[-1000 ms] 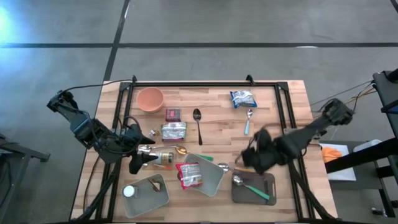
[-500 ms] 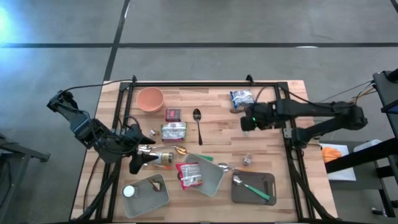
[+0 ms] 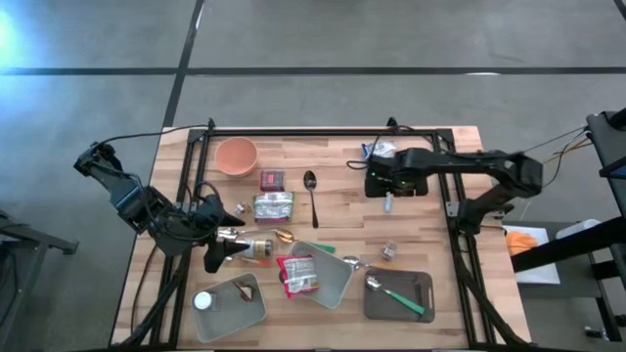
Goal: Pick & Place Food Item
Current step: Put the light blue spoon into the black bin
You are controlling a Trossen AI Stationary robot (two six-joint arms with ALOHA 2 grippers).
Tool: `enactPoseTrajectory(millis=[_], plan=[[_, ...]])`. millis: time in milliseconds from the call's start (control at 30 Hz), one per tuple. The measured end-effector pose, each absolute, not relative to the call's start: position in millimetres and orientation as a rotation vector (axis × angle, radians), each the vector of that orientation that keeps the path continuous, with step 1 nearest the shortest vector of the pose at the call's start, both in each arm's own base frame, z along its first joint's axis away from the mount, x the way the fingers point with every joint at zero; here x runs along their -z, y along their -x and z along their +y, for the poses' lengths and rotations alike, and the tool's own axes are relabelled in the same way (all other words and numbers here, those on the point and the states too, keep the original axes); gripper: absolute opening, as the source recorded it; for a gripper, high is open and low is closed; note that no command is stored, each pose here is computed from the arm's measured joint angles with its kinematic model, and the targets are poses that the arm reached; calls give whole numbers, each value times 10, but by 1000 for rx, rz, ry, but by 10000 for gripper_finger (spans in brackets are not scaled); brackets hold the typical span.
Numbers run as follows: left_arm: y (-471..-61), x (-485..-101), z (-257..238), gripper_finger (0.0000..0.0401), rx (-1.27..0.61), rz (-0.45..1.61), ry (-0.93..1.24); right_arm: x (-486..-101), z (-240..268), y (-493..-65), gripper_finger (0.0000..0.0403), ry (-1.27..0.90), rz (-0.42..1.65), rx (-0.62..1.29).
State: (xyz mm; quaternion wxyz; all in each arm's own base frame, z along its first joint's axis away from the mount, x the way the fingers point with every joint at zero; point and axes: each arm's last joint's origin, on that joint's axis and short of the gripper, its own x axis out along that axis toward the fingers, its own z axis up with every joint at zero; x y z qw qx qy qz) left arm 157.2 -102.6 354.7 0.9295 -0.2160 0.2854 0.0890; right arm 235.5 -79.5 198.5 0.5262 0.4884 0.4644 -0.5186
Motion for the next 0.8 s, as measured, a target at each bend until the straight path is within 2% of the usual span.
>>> enactPoseTrajectory(millis=[267,600,700,800], plan=[[-1572,-3547,-1026,340,-190,583,467,-1648,-834,-2495,217,-1181,1167,1224],[-1572,-3547,-1026,340,-195,582,483,-1498,-885,-2448,214,-1173,1190,1213],[-1572,-3547,-1026,340,-196,582,486,-1415,-871,-2410,197,-1194,1183,1194],[-1572,-3547,-1026,340,-196,582,487,-1370,-850,-2361,163,-1218,1164,1190]])
